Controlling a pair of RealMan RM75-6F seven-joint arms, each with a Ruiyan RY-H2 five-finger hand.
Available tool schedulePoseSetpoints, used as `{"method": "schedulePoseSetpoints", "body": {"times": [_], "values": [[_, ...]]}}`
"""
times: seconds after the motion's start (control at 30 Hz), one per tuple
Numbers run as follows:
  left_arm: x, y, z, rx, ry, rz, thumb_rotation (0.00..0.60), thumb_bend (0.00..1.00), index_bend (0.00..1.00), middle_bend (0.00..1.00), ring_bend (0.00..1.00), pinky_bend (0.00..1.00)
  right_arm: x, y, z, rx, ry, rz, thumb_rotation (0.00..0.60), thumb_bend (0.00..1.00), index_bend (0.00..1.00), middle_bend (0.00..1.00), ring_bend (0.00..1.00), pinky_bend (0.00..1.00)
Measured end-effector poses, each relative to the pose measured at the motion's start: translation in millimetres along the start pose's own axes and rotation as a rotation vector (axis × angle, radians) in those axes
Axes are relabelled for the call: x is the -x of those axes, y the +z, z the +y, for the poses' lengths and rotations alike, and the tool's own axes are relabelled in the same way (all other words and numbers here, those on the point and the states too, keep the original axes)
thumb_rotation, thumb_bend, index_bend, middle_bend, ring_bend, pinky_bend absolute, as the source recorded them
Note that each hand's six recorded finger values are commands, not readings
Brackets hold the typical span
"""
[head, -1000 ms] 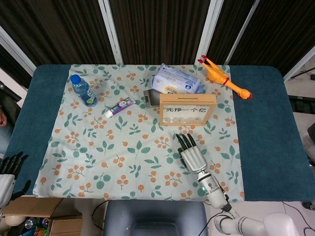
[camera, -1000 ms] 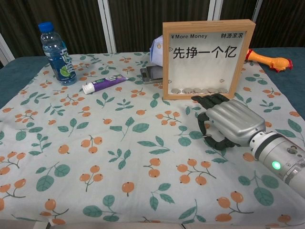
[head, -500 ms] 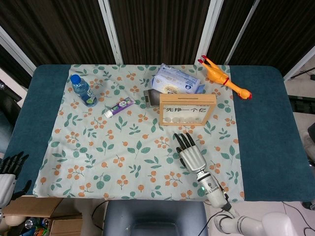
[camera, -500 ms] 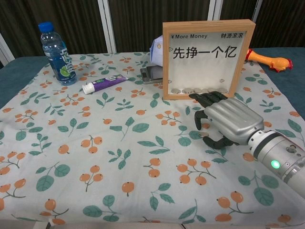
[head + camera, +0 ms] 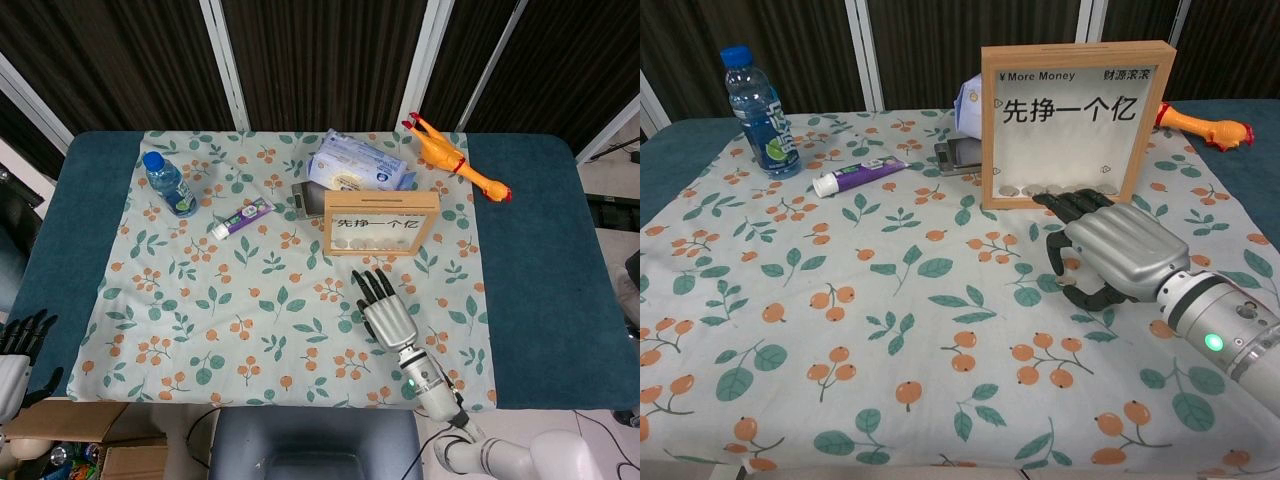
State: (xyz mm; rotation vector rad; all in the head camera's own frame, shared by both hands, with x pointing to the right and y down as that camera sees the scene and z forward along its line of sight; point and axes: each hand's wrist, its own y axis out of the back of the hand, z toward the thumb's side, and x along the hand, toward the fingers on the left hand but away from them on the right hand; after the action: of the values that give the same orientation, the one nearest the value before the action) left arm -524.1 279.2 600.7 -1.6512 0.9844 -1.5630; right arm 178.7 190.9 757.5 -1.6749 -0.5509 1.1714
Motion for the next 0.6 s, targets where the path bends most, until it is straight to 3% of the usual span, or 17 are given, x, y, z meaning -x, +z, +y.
{"method": "schedulePoseSetpoints", "body": {"times": [0.2, 0.6], "values": [[0.7, -2.2, -2.4, 0.000, -0.008, 0.007, 0.600, 0.38, 0.00, 0.00, 0.00, 0.00, 1.6, 0.6, -0.4, -0.002, 0.000, 0.004, 0.600, 0.60, 0.65, 0.11, 0.00, 0.00], [0.3, -4.7, -3.4, 0.003, -0.009, 0.012, 0.600, 0.38, 0.00, 0.00, 0.00, 0.00, 3.0, -0.2, 2.6, 0.001, -0.017, -0.001, 0.600, 0.61, 0.71, 0.13, 0.00, 0.00]]}}
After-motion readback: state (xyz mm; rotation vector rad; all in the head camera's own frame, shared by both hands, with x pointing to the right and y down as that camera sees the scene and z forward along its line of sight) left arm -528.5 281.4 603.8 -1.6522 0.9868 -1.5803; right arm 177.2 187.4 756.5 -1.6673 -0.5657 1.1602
